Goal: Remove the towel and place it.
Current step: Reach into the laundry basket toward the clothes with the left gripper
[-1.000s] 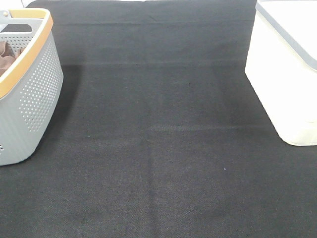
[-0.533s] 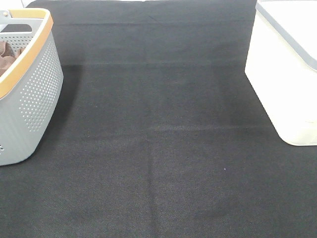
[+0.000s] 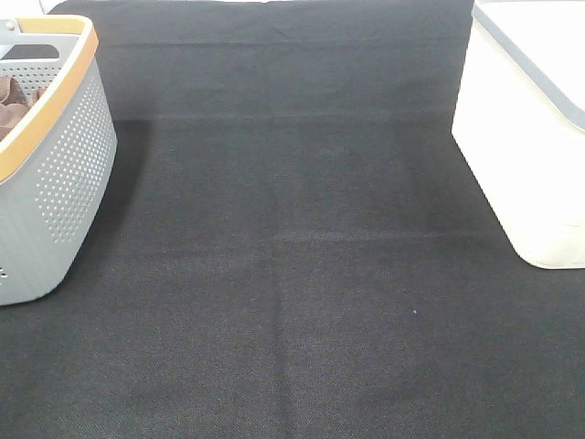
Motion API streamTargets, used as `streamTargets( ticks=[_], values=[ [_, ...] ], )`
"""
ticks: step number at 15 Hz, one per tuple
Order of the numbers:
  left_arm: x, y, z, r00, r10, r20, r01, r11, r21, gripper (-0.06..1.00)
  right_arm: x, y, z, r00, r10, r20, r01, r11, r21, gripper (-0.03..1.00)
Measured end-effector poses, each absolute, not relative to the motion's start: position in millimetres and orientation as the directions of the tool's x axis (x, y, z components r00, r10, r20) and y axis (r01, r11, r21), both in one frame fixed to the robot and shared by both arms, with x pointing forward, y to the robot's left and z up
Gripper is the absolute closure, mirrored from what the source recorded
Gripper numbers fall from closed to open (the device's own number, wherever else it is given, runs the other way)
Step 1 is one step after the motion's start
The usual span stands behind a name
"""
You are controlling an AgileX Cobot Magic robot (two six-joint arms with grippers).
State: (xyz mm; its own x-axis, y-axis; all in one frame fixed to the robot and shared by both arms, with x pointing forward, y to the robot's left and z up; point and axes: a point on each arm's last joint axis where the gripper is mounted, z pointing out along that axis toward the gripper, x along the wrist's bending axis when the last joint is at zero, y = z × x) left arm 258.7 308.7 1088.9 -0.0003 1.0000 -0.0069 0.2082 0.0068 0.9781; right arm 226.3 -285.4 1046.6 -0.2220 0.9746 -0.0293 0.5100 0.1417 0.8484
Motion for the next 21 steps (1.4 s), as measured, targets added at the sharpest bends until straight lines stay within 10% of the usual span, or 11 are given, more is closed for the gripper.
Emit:
streamTargets(
  ticks=[4, 10, 21],
  values=[
    [322, 304, 1116, -0.044, 0.995, -0.091, 0.195, 0.098, 0.976, 0.24, 226, -285, 1047, -0.222, 0.975, -0.029, 0.51, 0.142, 0.848, 0.31],
    [456, 298, 1154, -0.161, 0.987, -0.005, 0.569, 0.098, 0.816, 0.24, 226, -285, 1047, -0.222, 0.975, -0.029, 0.51, 0.142, 0.848, 0.31],
    [608, 332, 1087, -0.334, 0.933, 0.133, 0.839, 0.23, 0.493, 0.24, 226, -285, 1047, -0.222, 0.975, -0.029, 0.51, 0.142, 0.848, 0.31]
  ],
)
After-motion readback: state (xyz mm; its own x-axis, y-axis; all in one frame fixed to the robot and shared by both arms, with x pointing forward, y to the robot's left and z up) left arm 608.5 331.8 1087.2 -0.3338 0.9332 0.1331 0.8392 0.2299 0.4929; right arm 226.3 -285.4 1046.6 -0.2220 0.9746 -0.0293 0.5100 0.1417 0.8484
